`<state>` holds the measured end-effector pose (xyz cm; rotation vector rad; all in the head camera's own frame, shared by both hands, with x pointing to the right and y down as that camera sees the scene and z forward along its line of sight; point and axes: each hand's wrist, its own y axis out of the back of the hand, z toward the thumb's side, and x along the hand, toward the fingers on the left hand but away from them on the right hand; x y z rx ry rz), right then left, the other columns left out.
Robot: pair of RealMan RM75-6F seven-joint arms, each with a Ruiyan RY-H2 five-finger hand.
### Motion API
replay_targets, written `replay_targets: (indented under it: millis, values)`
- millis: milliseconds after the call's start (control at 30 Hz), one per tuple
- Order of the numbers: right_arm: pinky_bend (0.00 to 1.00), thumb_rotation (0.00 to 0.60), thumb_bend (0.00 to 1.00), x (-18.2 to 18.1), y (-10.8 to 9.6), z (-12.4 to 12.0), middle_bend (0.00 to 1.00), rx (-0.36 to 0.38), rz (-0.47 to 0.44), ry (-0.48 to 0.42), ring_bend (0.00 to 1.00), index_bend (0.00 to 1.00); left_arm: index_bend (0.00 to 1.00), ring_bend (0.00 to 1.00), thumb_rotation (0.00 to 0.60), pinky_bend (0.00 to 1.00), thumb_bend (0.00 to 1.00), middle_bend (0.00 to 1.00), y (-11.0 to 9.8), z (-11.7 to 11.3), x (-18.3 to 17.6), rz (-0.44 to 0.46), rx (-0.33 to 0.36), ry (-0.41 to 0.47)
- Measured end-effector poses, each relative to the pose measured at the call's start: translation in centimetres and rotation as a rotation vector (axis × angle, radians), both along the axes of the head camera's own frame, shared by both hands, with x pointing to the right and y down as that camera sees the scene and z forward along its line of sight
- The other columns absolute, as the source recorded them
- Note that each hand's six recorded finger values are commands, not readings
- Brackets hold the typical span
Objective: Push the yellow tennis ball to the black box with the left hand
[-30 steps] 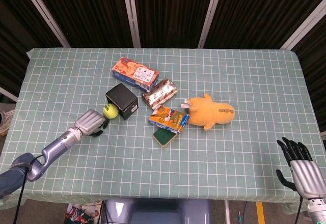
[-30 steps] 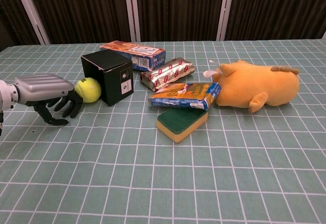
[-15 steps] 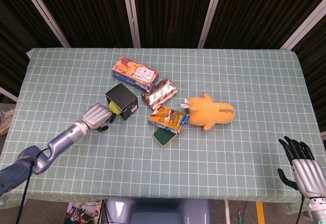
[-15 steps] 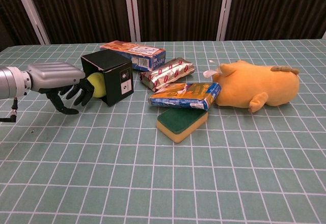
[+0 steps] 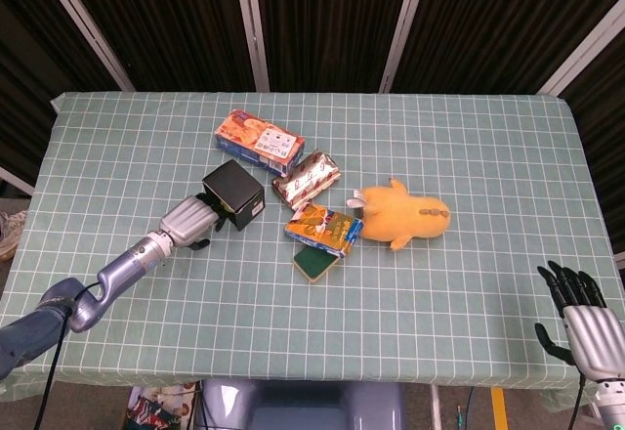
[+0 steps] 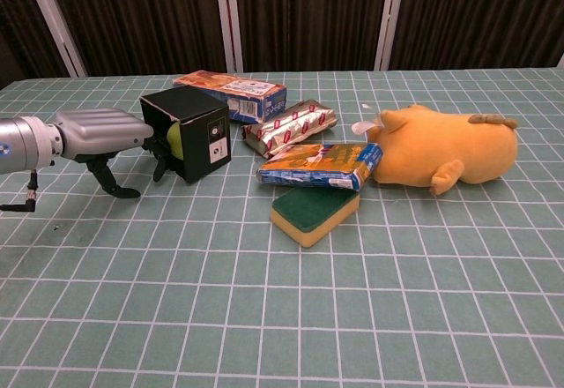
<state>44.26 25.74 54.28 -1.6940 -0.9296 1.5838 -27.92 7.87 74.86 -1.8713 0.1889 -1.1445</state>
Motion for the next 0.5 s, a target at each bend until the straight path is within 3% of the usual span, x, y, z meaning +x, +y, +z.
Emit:
replay_targets:
  millis: [200, 500]
  values:
    - [0.0, 0.6, 0.43, -0.04, 0.02, 0.01, 0.0, -0.002, -0.001, 0.003, 0.0, 0.0, 0.38, 0.0, 0.6, 0.13, 0.27, 0.06, 0.11, -0.41, -0.21, 0.007, 0.018, 0.011]
    - [0.0, 0.6, 0.43, -0.16, 0.17, -0.08, 0.0, -0.007, -0.003, 0.007, 0.0, 0.0, 0.37, 0.0, 0.6, 0.03, 0.27, 0.01, 0.4, -0.74, -0.83, 0.008, 0.036, 0.006]
